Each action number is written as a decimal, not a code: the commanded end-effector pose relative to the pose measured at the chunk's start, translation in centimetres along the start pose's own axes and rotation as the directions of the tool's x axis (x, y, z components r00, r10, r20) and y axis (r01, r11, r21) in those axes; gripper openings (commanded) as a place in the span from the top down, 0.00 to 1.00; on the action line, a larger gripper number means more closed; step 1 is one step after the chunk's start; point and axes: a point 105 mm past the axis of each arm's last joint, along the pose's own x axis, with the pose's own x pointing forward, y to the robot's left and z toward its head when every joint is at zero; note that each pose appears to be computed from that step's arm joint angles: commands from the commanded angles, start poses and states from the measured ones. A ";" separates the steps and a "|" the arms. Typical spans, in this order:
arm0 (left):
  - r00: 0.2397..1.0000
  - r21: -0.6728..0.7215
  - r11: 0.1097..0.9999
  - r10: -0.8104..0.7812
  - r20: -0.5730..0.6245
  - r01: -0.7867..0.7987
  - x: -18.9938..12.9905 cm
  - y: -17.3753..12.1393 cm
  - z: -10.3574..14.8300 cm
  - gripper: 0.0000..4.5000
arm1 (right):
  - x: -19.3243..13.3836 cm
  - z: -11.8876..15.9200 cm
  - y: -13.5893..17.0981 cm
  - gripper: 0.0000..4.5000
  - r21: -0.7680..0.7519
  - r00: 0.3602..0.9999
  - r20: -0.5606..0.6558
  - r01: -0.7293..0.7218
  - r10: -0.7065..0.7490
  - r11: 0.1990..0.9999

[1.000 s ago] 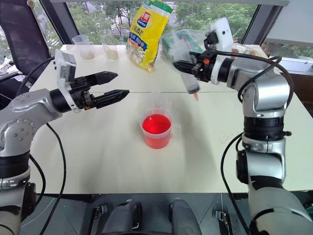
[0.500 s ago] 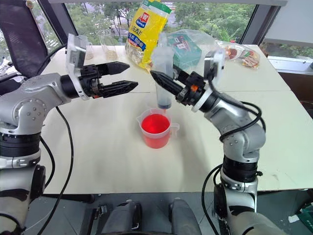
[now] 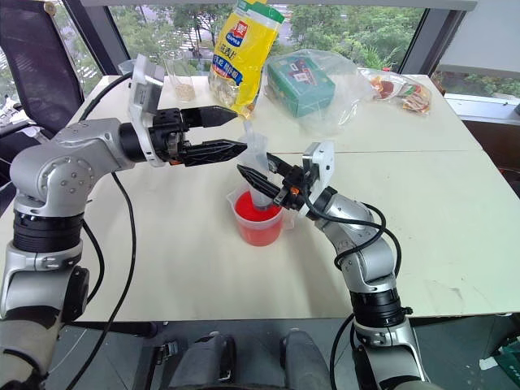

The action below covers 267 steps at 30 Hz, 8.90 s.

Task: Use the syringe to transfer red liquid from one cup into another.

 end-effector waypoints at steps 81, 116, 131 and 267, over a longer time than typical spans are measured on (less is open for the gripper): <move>0.993 0.146 0.987 0.058 0.098 -0.072 0.2 1.4 5.2 0.84 | -0.3 -1.3 1.5 0.69 0.024 0.993 -0.071 -0.089 0.090 0.996; 0.994 0.075 0.992 0.099 0.034 -0.102 -0.9 1.6 2.3 0.01 | 0.9 2.7 1.2 0.69 -0.028 0.995 0.024 -0.098 0.098 0.995; 0.966 0.086 0.962 0.260 -0.002 -0.258 -6.8 2.6 2.2 0.01 | 2.3 6.9 -0.1 0.69 -0.054 0.993 0.086 -0.076 0.080 0.996; 0.958 -0.014 0.958 0.287 0.019 -0.287 -5.4 0.0 -2.1 0.00 | 1.0 8.8 -13.2 0.69 -0.082 0.765 -0.481 0.446 -0.428 0.891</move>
